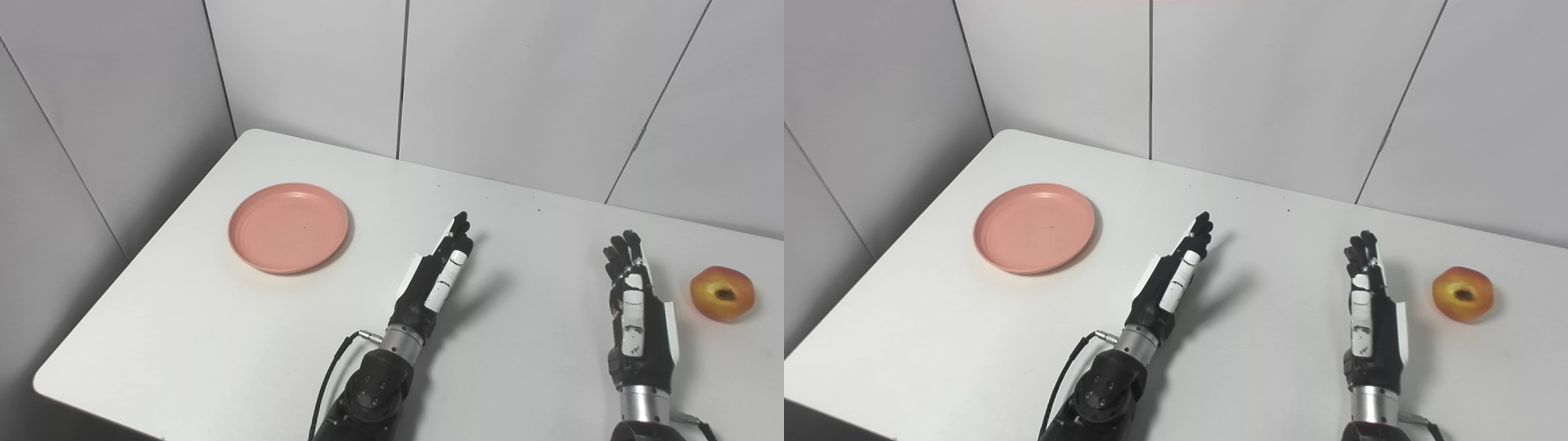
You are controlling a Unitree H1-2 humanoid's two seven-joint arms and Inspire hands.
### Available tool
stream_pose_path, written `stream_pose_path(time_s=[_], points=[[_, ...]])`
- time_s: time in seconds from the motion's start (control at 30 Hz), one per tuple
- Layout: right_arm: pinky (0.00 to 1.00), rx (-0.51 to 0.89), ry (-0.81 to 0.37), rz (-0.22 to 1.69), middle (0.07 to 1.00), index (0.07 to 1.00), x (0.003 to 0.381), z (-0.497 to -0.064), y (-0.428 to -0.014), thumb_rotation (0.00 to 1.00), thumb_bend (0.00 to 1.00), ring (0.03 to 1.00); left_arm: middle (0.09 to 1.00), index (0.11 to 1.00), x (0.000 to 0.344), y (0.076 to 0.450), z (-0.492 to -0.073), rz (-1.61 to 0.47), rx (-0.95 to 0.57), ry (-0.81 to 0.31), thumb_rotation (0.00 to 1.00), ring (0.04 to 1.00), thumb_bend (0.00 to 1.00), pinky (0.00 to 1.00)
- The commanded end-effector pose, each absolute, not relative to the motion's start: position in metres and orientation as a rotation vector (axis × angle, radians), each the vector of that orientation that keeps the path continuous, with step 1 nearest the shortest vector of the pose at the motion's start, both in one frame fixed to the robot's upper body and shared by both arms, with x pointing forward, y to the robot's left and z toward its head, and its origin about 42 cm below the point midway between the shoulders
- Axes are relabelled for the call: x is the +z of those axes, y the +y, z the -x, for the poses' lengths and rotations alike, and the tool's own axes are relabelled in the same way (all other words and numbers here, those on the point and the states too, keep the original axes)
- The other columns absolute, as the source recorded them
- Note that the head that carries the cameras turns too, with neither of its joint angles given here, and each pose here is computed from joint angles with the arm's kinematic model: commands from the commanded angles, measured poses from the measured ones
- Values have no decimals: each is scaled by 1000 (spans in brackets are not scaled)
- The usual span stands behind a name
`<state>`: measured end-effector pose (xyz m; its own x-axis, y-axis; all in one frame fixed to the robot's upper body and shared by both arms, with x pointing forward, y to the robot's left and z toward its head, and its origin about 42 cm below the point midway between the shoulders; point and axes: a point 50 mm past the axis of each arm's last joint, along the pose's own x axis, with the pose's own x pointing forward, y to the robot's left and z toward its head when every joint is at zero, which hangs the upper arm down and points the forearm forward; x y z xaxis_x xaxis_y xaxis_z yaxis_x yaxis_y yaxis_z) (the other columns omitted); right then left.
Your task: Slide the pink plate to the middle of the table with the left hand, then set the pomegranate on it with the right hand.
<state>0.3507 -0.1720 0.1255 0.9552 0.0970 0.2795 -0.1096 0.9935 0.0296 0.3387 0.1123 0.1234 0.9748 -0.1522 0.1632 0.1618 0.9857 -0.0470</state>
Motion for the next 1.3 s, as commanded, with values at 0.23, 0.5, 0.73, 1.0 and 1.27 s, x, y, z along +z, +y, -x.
stream_pose_path(time_s=[0.23,0.5,0.73,1.0,1.27], points=[[996,82,-211,-19,948,953,99,-340,-179,960,570,941,1000,1000,138,111,-341,88,-143,-233,1000,1000,698,1000],[1000,87,-192,-23,955,958,99,-338,-180,960,585,949,991,981,154,129,-348,48,-98,-288,1000,977,727,983],[1000,90,-189,-30,954,959,100,-336,-181,960,583,950,947,968,182,151,-355,64,-52,-346,1000,934,729,935],[996,86,-196,-20,950,955,100,-338,-179,966,581,942,888,903,216,181,-364,33,13,-432,1000,873,778,863],[993,86,-185,-9,955,958,100,-338,-179,960,588,946,880,893,246,221,-378,19,93,-513,1000,864,811,844]])
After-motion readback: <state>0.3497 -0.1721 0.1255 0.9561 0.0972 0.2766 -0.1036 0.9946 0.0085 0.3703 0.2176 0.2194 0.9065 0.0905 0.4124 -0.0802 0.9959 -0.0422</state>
